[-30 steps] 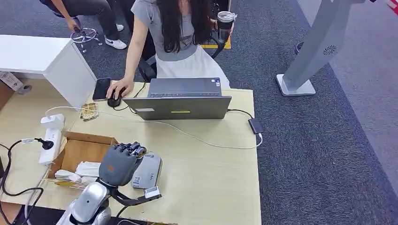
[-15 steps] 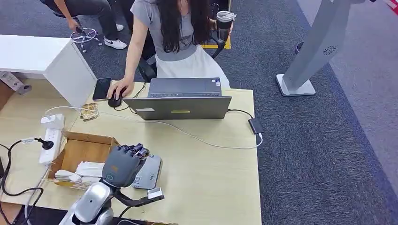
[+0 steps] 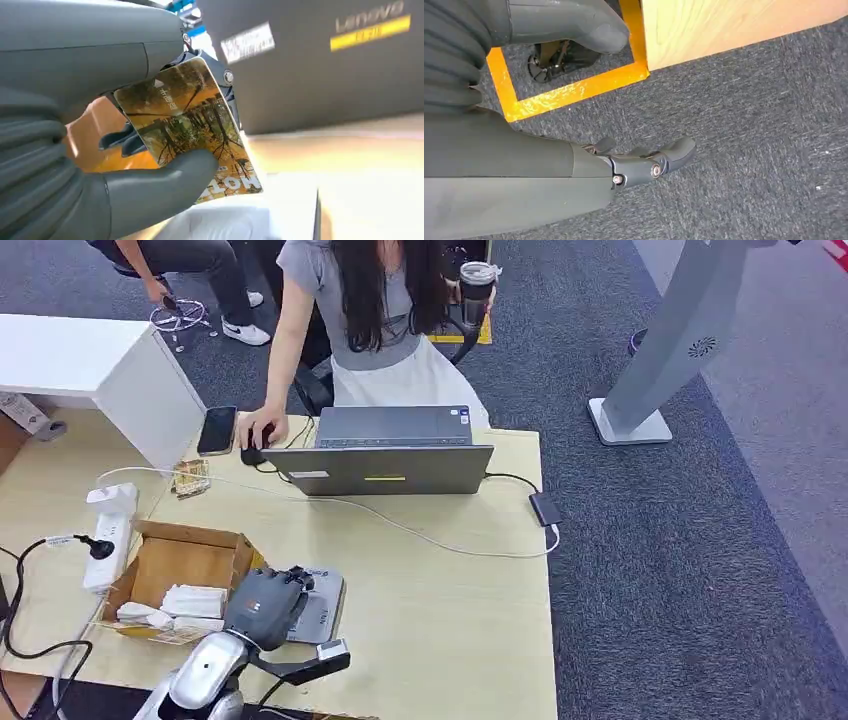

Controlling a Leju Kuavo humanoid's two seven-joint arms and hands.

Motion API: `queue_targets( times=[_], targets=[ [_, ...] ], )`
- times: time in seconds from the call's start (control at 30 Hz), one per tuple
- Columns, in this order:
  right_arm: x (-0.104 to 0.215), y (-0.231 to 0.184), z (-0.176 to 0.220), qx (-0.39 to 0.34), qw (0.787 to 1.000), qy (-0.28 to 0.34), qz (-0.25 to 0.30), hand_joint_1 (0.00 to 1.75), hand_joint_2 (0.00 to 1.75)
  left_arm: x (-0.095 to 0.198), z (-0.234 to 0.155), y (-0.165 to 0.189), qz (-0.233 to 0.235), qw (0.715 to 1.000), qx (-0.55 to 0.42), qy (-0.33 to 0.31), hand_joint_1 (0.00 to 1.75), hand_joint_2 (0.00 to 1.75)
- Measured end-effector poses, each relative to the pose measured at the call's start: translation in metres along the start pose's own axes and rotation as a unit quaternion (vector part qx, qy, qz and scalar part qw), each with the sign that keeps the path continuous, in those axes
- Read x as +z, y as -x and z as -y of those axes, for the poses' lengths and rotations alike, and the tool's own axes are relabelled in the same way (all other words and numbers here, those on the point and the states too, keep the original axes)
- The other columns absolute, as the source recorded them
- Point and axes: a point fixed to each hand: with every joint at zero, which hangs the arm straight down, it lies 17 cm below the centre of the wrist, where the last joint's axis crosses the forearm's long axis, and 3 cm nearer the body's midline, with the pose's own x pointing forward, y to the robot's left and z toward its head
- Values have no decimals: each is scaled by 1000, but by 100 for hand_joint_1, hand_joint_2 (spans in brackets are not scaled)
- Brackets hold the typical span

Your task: Pass the card to the sensor for recognition and then transmit it.

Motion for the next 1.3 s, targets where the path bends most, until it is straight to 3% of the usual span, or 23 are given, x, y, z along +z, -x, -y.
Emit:
queue_targets(
  times=[1.3],
  targets=[
    [0,1,-1,5,1000,-2,-2,0,175,1,18,3,-5,999,7,31,175,175]
  ],
)
